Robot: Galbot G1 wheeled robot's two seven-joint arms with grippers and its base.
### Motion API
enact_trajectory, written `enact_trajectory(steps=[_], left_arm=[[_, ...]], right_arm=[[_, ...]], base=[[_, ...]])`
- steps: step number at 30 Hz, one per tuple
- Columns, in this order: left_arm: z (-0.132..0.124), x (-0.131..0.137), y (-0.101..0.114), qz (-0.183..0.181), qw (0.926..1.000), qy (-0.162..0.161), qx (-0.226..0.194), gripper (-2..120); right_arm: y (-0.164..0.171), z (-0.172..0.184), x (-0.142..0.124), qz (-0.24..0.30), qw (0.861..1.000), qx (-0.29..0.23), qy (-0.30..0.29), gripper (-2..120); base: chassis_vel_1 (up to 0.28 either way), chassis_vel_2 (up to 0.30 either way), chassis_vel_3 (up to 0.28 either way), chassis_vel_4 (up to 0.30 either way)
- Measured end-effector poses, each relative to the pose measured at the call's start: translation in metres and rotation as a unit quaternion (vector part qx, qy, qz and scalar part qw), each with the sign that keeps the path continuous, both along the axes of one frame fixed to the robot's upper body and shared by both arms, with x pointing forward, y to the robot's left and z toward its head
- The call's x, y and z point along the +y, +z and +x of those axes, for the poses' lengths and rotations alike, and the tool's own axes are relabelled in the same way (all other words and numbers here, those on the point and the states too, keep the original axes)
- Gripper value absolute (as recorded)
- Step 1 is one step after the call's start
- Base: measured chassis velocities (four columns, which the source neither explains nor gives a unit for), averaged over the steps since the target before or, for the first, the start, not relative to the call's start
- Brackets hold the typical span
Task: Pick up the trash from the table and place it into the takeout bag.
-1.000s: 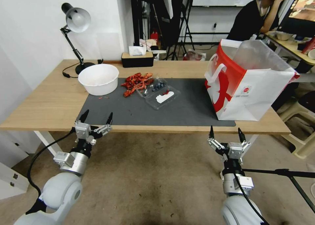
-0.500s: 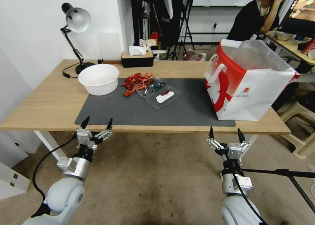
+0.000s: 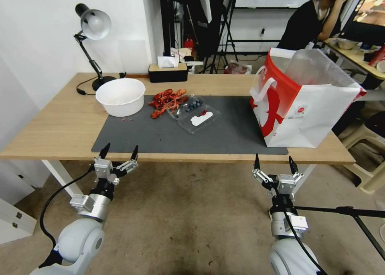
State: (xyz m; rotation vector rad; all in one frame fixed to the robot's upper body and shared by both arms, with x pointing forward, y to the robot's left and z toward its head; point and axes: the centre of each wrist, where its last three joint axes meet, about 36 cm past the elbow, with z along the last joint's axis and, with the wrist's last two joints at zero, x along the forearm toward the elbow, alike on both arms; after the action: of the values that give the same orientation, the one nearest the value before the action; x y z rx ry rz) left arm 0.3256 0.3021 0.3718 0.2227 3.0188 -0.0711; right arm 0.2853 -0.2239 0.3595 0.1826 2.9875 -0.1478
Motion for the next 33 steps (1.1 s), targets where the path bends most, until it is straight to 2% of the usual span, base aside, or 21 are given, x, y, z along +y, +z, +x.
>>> enact_trajectory(steps=[33], left_arm=[[0.0005,0.0002,0.0007,0.001,1.0,0.0,-0.001,100]], right_arm=[[0.0001,0.0001,-0.0001,0.001,1.0,0.0,0.0,100]], base=[[0.0,0.0,0.0,0.0]])
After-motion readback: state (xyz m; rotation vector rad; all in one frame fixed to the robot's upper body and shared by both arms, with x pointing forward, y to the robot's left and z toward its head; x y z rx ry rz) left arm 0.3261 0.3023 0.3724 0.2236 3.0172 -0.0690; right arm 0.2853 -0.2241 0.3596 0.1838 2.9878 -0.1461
